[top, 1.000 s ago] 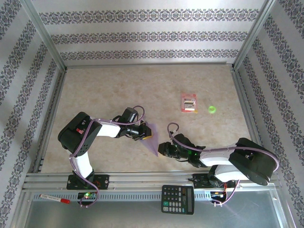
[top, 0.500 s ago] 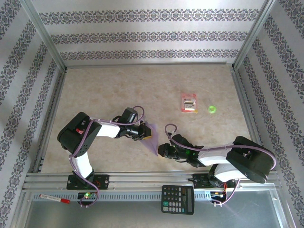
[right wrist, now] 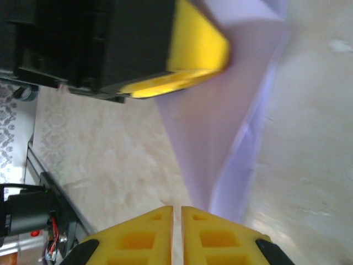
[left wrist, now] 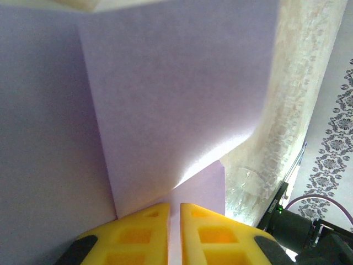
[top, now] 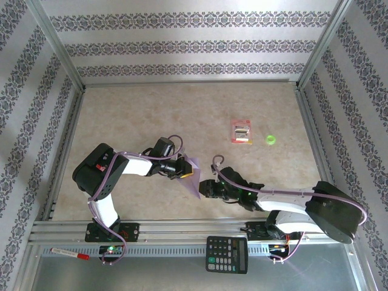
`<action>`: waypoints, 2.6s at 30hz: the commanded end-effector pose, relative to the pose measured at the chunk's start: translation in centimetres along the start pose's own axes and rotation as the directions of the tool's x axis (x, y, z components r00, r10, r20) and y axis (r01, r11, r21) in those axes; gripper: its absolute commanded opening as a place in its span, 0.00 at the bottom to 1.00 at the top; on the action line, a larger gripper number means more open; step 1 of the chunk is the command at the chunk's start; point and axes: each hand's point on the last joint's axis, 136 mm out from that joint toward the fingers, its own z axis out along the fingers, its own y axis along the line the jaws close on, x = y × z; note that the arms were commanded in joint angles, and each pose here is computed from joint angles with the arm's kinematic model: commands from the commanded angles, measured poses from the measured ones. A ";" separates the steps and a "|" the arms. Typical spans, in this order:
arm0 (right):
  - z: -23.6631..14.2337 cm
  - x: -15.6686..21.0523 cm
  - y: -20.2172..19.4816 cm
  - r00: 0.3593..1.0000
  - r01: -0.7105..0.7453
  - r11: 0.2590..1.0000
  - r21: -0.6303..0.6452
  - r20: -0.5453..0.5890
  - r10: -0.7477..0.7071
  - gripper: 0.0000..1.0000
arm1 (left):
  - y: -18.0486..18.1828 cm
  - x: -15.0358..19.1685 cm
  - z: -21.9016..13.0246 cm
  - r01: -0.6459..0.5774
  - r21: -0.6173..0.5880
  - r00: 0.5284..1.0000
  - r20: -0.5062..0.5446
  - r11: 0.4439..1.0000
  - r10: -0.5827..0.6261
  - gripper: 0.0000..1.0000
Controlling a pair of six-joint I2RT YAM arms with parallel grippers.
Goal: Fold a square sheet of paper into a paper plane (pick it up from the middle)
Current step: Fourth fold the wing at the center of the table.
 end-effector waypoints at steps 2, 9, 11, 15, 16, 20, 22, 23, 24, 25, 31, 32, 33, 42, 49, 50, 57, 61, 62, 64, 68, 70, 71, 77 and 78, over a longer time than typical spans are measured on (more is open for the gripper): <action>1.4 0.3 1.8 0.996 0.050 0.998 -0.030 -0.070 -0.052 0.11 | 3.2 0.7 -0.1 0.046 -0.083 0.999 -0.003 0.995 -0.046 0.14; 1.9 0.1 0.5 0.996 0.026 1.000 -0.001 -0.081 -0.026 0.09 | 3.1 0.7 -0.2 0.043 -0.084 0.999 -0.005 0.995 -0.044 0.13; 1.9 0.3 0.4 0.996 0.027 1.000 -0.004 -0.086 -0.027 0.09 | 2.9 0.7 -0.2 0.041 -0.084 0.999 -0.004 0.996 -0.042 0.14; 1.8 0.7 -0.4 0.996 0.013 1.000 0.005 -0.093 -0.013 0.09 | 3.0 0.7 -0.2 0.039 -0.088 0.999 -0.005 0.995 -0.040 0.13; 1.8 0.7 -0.6 0.996 0.011 1.000 0.008 -0.093 -0.010 0.09 | 2.9 0.6 -0.3 0.039 -0.087 0.999 -0.004 0.995 -0.040 0.14; 1.8 0.5 -1.0 0.996 0.007 1.000 0.015 -0.086 -0.006 0.08 | 2.9 0.6 -0.3 0.038 -0.087 0.999 -0.004 0.995 -0.038 0.14; 1.9 0.6 -1.2 0.996 0.005 1.000 0.018 -0.089 -0.004 0.08 | 2.9 0.6 -0.2 0.038 -0.088 0.999 -0.005 0.995 -0.038 0.14; 2.0 0.6 -1.3 0.996 0.006 1.000 0.019 -0.092 -0.004 0.08 | 2.9 0.6 -0.2 0.039 -0.087 0.999 -0.005 0.995 -0.040 0.14; 2.1 0.7 -1.5 0.995 0.005 1.000 0.022 -0.095 -0.003 0.08 | 2.9 0.6 -0.2 0.039 -0.088 0.999 -0.005 0.995 -0.040 0.13; 2.2 0.7 -1.5 0.995 0.005 1.000 0.024 -0.096 -0.002 0.08 | 2.9 0.6 -0.2 0.039 -0.088 0.999 -0.006 0.995 -0.040 0.13; 2.6 0.9 -1.8 0.995 0.000 1.000 0.023 -0.103 0.002 0.08 | 2.8 0.6 -0.3 0.038 -0.088 0.999 -0.004 0.995 -0.039 0.14; 2.6 0.9 -1.8 0.995 -0.001 1.000 0.025 -0.104 0.003 0.08 | 2.8 0.6 -0.3 0.038 -0.087 0.999 -0.004 0.995 -0.039 0.14; 2.7 0.9 -1.9 0.995 -0.001 1.000 0.028 -0.104 0.004 0.08 | 2.8 0.6 -0.3 0.038 -0.087 0.999 -0.005 0.995 -0.039 0.14; 2.6 0.7 -2.3 0.995 0.001 0.999 0.043 -0.097 0.003 0.07 | 2.8 0.7 -0.3 0.035 -0.090 0.999 -0.008 0.995 -0.036 0.13; 2.6 0.6 -3.0 0.995 0.003 0.998 0.062 -0.104 0.004 0.07 | 2.9 0.6 -0.4 0.036 -0.093 0.999 -0.007 0.995 -0.037 0.14; 2.6 0.6 -3.2 0.994 0.004 0.998 0.063 -0.106 0.003 0.07 | 2.9 0.6 -0.4 0.037 -0.093 0.999 -0.007 0.995 -0.038 0.13; 2.7 0.9 -3.6 0.992 0.001 0.997 0.075 -0.124 0.008 0.07 | 2.9 0.5 -0.5 0.039 -0.095 0.999 -0.002 0.995 -0.040 0.14; 2.8 1.1 -3.7 0.991 -0.004 0.997 0.074 -0.131 0.014 0.07 | 2.9 0.5 -0.5 0.036 -0.097 0.999 -0.003 0.995 -0.037 0.14; 2.8 1.1 -3.7 0.991 -0.004 0.997 0.073 -0.132 0.013 0.07 | 2.8 0.4 -0.5 0.034 -0.097 0.999 -0.002 0.995 -0.035 0.14; 2.8 1.2 -3.7 0.990 -0.006 0.997 0.071 -0.137 0.016 0.07 | 3.0 0.4 -0.5 0.039 -0.102 0.999 -0.001 0.994 -0.039 0.14; 2.8 1.4 -3.5 0.990 -0.006 0.998 0.068 -0.142 0.016 0.07 | 3.0 0.3 -0.6 0.036 -0.103 0.999 0.000 0.994 -0.036 0.14; 2.9 1.8 -3.5 0.988 -0.004 0.997 0.071 -0.153 0.014 0.07 | 3.2 0.4 -0.6 0.037 -0.106 0.999 0.000 0.994 -0.037 0.13; 2.9 2.0 -3.6 0.987 -0.003 0.997 0.073 -0.157 0.014 0.07 | 3.3 0.4 -0.6 0.041 -0.109 0.999 0.002 0.993 -0.041 0.13; 3.0 3.1 -3.8 0.984 0.002 0.995 0.098 -0.180 0.016 0.07 | 3.7 0.3 -0.6 0.048 -0.122 0.999 0.005 0.991 -0.048 0.13; 3.0 3.2 -3.9 0.983 0.001 0.995 0.104 -0.181 0.018 0.07 | 3.8 0.4 -0.6 0.049 -0.124 0.999 0.003 0.991 -0.049 0.13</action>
